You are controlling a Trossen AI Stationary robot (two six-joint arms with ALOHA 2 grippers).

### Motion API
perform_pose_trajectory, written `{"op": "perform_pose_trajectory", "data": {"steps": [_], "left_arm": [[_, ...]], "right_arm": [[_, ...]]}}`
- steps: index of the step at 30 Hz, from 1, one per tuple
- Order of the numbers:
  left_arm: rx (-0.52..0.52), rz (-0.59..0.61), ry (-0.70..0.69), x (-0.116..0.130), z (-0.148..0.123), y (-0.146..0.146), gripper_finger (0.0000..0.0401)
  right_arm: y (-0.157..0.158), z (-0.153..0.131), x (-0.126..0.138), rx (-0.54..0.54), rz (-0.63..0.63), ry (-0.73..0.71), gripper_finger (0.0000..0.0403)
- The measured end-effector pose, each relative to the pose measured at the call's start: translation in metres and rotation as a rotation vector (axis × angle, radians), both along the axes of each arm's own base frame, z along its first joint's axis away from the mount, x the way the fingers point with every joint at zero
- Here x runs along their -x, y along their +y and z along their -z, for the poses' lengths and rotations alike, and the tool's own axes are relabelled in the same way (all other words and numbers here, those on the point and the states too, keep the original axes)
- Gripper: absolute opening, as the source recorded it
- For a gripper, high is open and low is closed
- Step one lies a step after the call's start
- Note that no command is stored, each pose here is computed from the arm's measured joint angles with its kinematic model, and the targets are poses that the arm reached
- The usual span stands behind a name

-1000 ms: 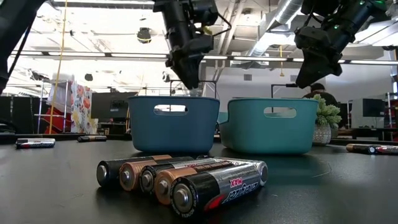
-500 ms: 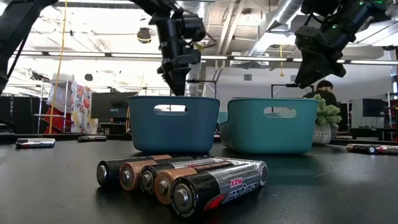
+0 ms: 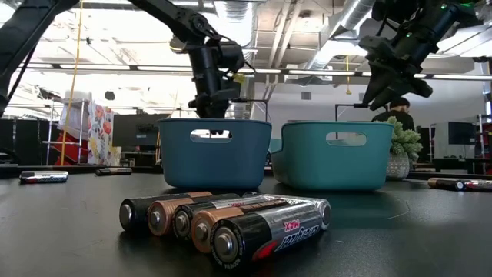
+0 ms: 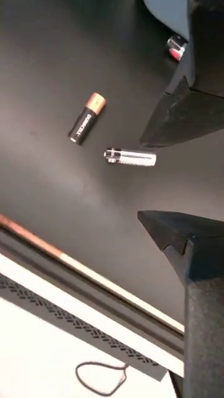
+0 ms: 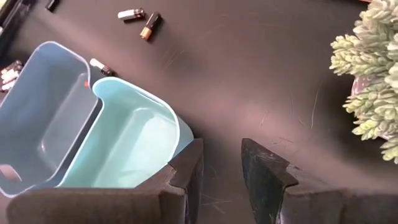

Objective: Sort batteries
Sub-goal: Put the white battery into the green bin

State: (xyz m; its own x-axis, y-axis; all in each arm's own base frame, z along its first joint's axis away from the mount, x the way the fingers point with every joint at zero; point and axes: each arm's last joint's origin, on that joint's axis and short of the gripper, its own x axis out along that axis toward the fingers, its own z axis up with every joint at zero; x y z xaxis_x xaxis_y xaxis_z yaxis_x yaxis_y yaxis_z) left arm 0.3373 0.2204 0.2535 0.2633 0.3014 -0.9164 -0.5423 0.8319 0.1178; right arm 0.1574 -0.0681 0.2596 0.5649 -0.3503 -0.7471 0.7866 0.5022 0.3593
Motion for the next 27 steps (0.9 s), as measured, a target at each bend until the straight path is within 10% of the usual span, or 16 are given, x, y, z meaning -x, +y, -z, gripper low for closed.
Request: {"op": "perform_pose_trajectory", "data": {"steps": [27], "left_arm": [[0.159, 0.097, 0.139, -0.027, 0.094, 0.011, 0.0169]], "right_arm": [[0.000, 0.000, 0.000, -0.072, 0.095, -0.044, 0.0127]]}}
